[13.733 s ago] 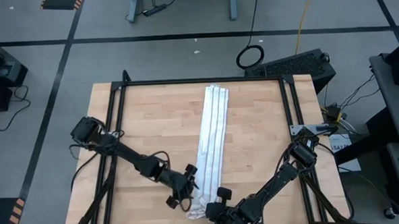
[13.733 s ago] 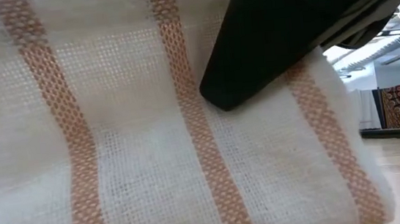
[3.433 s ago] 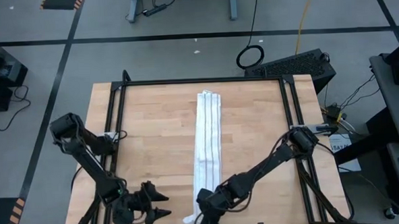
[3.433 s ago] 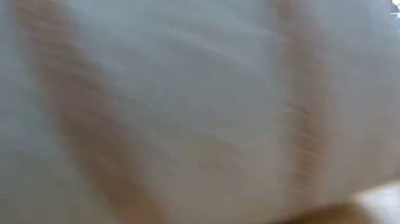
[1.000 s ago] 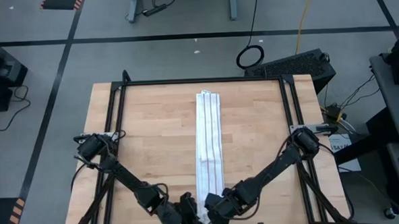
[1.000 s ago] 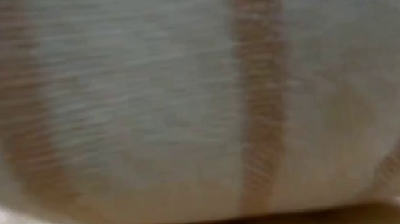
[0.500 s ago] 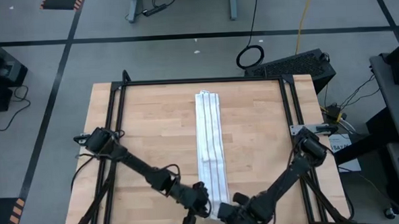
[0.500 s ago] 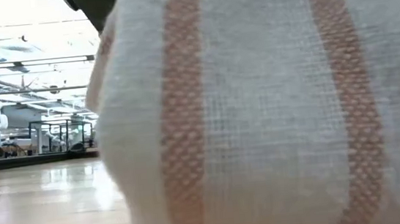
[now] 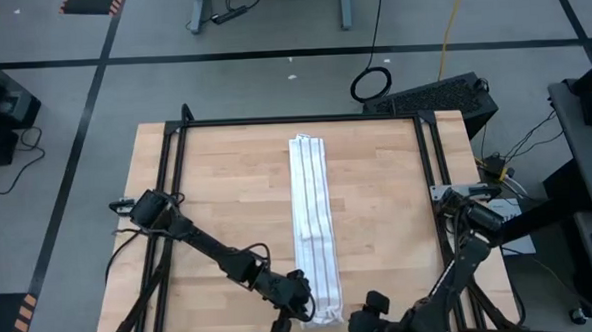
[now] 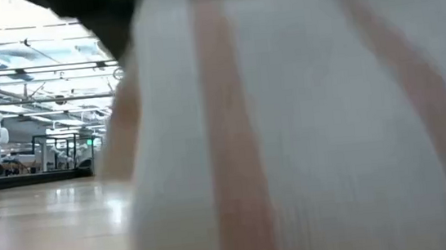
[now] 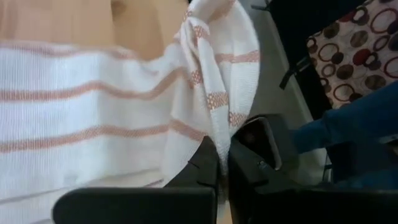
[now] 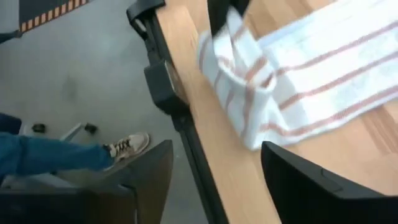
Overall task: Roll towel into tight, uniform cylinder
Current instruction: Roll the white brown kitchen towel
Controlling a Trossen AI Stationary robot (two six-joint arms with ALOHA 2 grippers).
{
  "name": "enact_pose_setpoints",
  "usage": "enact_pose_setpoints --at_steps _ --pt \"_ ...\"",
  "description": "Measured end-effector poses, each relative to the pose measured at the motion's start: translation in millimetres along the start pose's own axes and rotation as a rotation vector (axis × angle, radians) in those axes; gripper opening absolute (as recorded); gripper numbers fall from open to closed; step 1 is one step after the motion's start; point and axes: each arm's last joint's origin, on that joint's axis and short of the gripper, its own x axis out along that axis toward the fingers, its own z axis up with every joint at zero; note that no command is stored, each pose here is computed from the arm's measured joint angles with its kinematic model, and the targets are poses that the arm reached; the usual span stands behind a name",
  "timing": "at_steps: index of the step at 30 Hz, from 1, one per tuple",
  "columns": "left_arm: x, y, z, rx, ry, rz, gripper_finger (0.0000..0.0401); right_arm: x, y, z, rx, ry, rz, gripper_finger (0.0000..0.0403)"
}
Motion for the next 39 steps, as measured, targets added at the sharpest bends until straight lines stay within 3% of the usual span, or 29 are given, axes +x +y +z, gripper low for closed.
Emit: enact_pose_setpoints --at_steps 13,24,32,39 --pt "12 19 0 -0.063 -0.022 -0.024 0.0010 24 -12 23 -0.170 0.015 -0.005 0.0237" --pt "18 54 2 -0.146 0.046 -0.111 0.0010 36 -18 16 -0.356 -0.077 -0.038 0.0169" --pt "18 67 5 -0.233 0.050 -0.134 0.0018 39 -17 12 -0.399 -0.031 -0.013 0.0210" --pt "18 71 5 -0.243 0.055 -0.125 0.0024 59 -19 6 -0.454 -0.018 -0.044 0.0215"
